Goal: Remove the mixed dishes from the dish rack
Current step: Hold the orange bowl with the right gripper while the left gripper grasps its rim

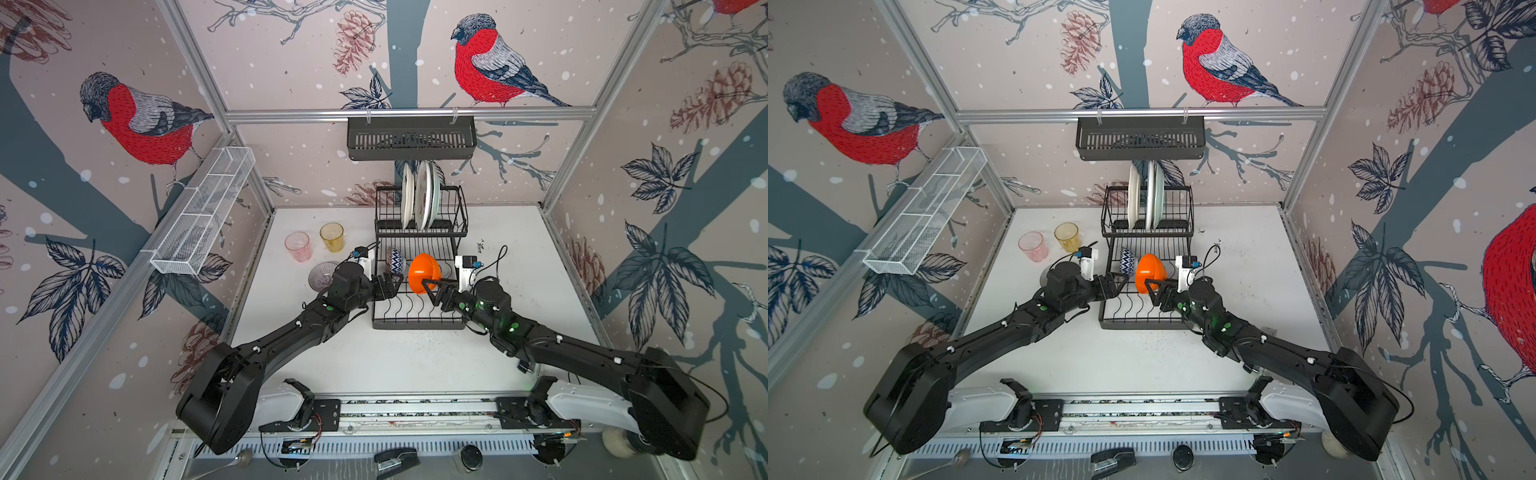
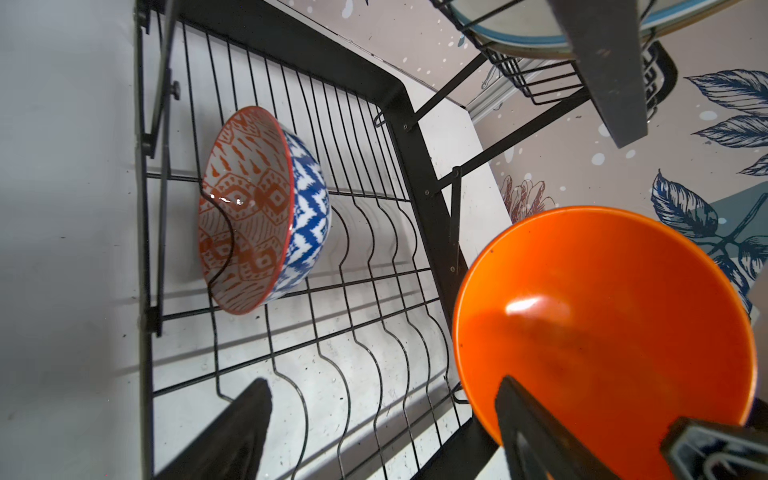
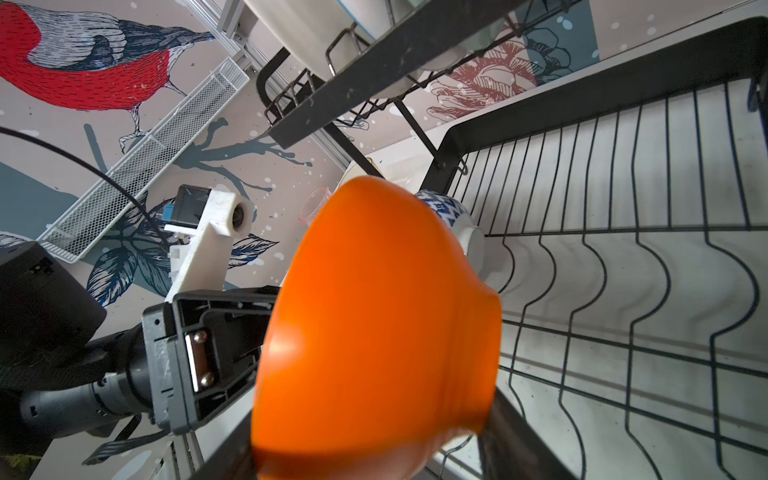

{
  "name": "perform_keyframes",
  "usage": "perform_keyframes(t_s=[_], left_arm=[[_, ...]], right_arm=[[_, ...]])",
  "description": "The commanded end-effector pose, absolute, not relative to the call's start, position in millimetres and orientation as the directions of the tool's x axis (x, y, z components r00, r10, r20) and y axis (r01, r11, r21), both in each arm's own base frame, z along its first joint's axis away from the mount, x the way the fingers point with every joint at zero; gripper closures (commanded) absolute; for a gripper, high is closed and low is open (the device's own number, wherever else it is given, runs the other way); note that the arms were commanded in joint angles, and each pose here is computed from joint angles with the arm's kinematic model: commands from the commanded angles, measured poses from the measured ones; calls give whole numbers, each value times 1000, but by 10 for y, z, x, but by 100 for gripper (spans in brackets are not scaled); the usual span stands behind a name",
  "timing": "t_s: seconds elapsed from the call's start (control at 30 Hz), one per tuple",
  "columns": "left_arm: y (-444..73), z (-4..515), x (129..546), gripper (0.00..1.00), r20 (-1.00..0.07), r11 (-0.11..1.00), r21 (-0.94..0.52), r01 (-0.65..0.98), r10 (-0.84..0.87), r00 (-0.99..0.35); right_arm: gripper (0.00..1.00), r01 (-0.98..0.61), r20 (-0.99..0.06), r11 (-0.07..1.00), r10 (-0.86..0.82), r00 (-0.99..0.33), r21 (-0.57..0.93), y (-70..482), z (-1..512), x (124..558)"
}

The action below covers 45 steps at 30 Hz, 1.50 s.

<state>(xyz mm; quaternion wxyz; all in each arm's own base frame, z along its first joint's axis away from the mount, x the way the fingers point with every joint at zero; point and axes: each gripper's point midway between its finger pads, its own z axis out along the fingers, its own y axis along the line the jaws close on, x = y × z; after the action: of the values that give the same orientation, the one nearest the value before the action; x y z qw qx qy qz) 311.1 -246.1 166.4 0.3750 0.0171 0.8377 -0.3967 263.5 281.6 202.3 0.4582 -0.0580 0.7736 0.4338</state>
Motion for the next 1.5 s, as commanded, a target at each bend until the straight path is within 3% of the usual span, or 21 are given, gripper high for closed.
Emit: perform_keyframes(t_s=[0.0, 0.13, 0.83, 1.03, 1.13, 1.37, 1.47], left_arm=[[-2601, 1836, 3158, 16, -668, 647, -661, 380, -276, -692], [-2696, 1820, 3193, 19, -668, 646, -656, 390, -257, -699], [-2841, 1645, 3239, 60, -647, 648, -655, 388, -216, -731], [-2840, 1596, 3240, 63, -638, 653, -657, 378, -214, -739], [-2878, 1656, 3221, 77, -642, 634, -662, 400, -204, -739], [-2822, 1626, 3188, 85, -645, 648, -653, 392, -204, -737], [-2824, 1627, 3181, 97, -645, 645, -655, 394, -204, -737]], right_arm=[[43, -528, -784, 595, 333, -524, 606, 2874, 2235, 2634], [43, -543, -785, 582, 327, -525, 605, 2918, 2259, 2594], [40, -556, -792, 579, 315, -523, 597, 2984, 2301, 2548], [39, -565, -795, 579, 285, -535, 587, 3070, 2288, 2535], [38, -582, -805, 577, 264, -532, 574, 3104, 2303, 2507], [35, -578, -797, 572, 258, -547, 582, 3164, 2224, 2521], [31, -577, -793, 568, 259, -551, 586, 3186, 2216, 2527]])
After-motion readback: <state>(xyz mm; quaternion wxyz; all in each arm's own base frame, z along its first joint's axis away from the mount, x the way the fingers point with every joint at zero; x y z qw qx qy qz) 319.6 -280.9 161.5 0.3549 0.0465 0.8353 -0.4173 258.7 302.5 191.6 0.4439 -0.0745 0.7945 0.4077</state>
